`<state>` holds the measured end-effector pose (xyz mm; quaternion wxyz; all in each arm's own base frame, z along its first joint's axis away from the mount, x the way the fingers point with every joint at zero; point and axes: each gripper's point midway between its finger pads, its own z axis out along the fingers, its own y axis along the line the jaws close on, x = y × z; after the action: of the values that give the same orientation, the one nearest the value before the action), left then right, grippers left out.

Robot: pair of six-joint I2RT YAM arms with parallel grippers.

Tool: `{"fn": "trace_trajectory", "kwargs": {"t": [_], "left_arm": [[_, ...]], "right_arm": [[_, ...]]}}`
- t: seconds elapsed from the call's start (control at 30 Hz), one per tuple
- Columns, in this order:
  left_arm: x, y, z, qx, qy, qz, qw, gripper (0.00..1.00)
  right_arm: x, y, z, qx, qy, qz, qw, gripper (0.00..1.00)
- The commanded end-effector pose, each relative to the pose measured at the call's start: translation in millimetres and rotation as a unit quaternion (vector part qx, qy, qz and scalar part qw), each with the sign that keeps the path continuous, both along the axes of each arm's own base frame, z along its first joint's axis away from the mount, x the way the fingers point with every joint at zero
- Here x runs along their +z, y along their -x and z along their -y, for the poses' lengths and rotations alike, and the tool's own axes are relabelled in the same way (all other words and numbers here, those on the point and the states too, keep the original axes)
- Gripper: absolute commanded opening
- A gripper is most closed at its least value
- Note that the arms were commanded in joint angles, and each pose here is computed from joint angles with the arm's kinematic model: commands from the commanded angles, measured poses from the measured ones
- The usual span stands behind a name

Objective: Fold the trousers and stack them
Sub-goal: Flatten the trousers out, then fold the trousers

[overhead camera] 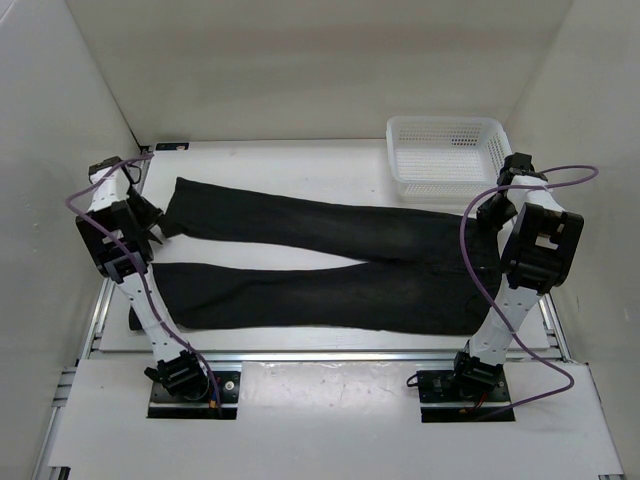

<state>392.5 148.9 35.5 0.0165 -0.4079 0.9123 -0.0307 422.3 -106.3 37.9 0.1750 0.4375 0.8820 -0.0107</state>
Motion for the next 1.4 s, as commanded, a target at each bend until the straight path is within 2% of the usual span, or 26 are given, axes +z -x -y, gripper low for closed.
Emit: {"fn": "trace_trajectory", "kwargs": {"t": [0.0, 0.07, 0.1, 0.4, 0.47, 0.53, 0.57, 0.7, 0.9, 1.0, 1.03, 1.17, 1.2, 1.27, 1.3, 1.33, 1.37], "left_arm": [[5, -21, 8, -0.011, 0.008, 0.039, 0.999, 0.44], [5, -24, 7, -0.005, 0.007, 0.044, 0.999, 0.45], [5, -27, 10, -0.010, 0.005, 0.049, 0.999, 0.52], [-17, -43, 0, 0.001, -0.016, 0.040, 0.999, 0.52], [-25, -42, -5, 0.002, -0.027, 0.028, 0.999, 0.44], [-22, -44, -12, 0.003, -0.040, 0.025, 0.999, 0.18], [-24, -47, -15, 0.004, -0.048, 0.024, 0.999, 0.10], [-1, -53, -24, 0.006, -0.070, 0.034, 0.997, 0.10], [55, -49, -61, 0.027, -0.133, 0.073, 0.988, 0.10], [59, -40, -70, 0.037, -0.132, 0.067, 0.988, 0.10], [55, -34, -73, 0.042, -0.128, 0.056, 0.989, 0.15], [66, -29, -84, 0.054, -0.139, 0.062, 0.987, 0.18], [66, -29, -85, 0.049, -0.140, 0.062, 0.987, 0.22], [73, -30, -81, 0.038, -0.132, 0.072, 0.988, 0.50], [73, -33, -76, 0.028, -0.127, 0.075, 0.989, 0.73], [78, -35, -66, 0.020, -0.122, 0.078, 0.989, 0.82], [81, -35, -61, 0.008, -0.123, 0.079, 0.989, 0.85]], "right_arm": [[19, -6, 2, 0.009, 0.004, 0.029, 1.000, 0.13], [19, -6, 2, 0.009, 0.004, 0.029, 1.000, 0.13], [19, -6, 2, 0.009, 0.004, 0.029, 1.000, 0.13], [16, -3, 2, 0.009, 0.003, 0.024, 1.000, 0.13], [16, -3, 0, 0.010, -0.001, 0.025, 1.000, 0.13], [12, -3, 0, 0.010, -0.002, 0.021, 1.000, 0.13], [12, -3, 0, 0.010, -0.002, 0.021, 1.000, 0.13], [8, -2, 0, 0.010, -0.004, 0.016, 1.000, 0.13], [7, 0, 7, 0.002, 0.006, 0.013, 1.000, 0.13], [7, 1, 13, -0.004, 0.010, 0.012, 1.000, 0.13], [7, 1, 13, -0.004, 0.010, 0.012, 1.000, 0.13], [7, 1, 13, -0.004, 0.010, 0.012, 1.000, 0.13], [7, 2, 13, 0.000, 0.011, 0.011, 1.000, 0.13], [12, 1, 13, 0.000, 0.013, 0.016, 1.000, 0.13], [12, 0, 11, 0.002, 0.008, 0.018, 1.000, 0.13], [12, 0, 9, 0.004, 0.003, 0.019, 1.000, 0.14], [16, 0, 10, 0.009, 0.007, 0.023, 1.000, 0.20]]}}
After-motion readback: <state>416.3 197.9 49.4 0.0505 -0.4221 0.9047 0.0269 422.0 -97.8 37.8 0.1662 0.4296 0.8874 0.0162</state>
